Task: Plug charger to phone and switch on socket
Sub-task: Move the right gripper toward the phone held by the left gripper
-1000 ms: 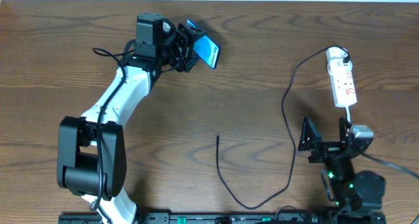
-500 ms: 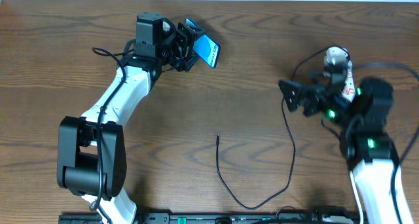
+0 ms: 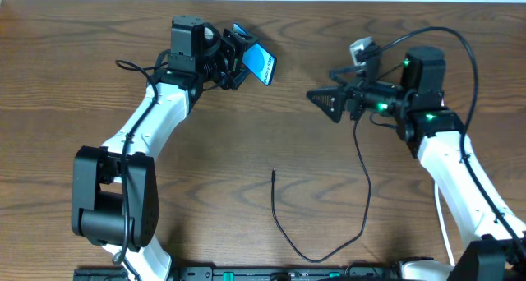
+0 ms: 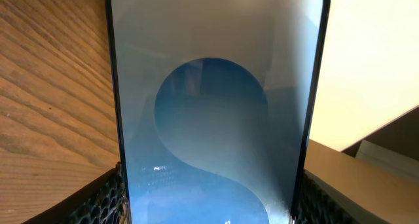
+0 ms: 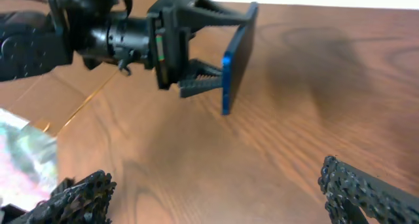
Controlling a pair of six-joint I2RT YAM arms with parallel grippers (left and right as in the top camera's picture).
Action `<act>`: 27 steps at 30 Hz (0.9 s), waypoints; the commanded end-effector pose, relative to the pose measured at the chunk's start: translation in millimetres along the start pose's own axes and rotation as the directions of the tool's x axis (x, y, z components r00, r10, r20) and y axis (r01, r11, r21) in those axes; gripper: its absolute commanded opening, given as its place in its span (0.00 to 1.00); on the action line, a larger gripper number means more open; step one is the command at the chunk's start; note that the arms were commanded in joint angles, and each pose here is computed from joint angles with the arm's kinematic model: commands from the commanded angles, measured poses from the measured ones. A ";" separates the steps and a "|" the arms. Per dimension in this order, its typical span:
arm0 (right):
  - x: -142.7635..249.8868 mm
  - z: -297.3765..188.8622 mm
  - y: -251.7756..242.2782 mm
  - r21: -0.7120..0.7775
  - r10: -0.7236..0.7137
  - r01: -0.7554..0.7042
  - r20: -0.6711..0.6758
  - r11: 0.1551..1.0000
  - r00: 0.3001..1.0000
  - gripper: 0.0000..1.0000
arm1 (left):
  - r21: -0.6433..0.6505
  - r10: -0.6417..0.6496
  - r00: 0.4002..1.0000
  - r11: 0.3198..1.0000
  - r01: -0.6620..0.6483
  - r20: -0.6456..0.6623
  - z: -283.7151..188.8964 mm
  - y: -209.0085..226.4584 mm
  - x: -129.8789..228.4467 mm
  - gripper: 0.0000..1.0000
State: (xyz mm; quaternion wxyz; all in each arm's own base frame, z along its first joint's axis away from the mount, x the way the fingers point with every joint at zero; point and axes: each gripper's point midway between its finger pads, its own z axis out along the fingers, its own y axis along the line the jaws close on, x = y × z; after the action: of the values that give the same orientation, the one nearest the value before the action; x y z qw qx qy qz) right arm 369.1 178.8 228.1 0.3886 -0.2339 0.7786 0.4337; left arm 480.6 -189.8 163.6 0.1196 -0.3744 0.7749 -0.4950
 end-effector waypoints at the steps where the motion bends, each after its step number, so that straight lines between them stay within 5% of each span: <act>1: -5.9 4.2 6.0 -0.021 -0.036 0.036 0.002 0.999 0.999 0.99 | 0.064 0.035 0.999 0.997 -0.035 0.001 -13.3 -30.3 6.3 0.07; 27: -5.6 47.4 -3.9 0.307 0.024 -0.031 0.028 0.951 0.999 0.98 | 0.052 -0.007 0.999 0.999 0.010 -0.054 -1.2 -31.3 34.0 0.07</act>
State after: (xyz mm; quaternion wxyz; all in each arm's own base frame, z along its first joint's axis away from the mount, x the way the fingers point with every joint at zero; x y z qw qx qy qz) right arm 386.4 218.2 207.1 0.4119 -0.1721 0.8355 0.3203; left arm 470.6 -213.4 163.6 0.0931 -0.3772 0.7735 -0.5007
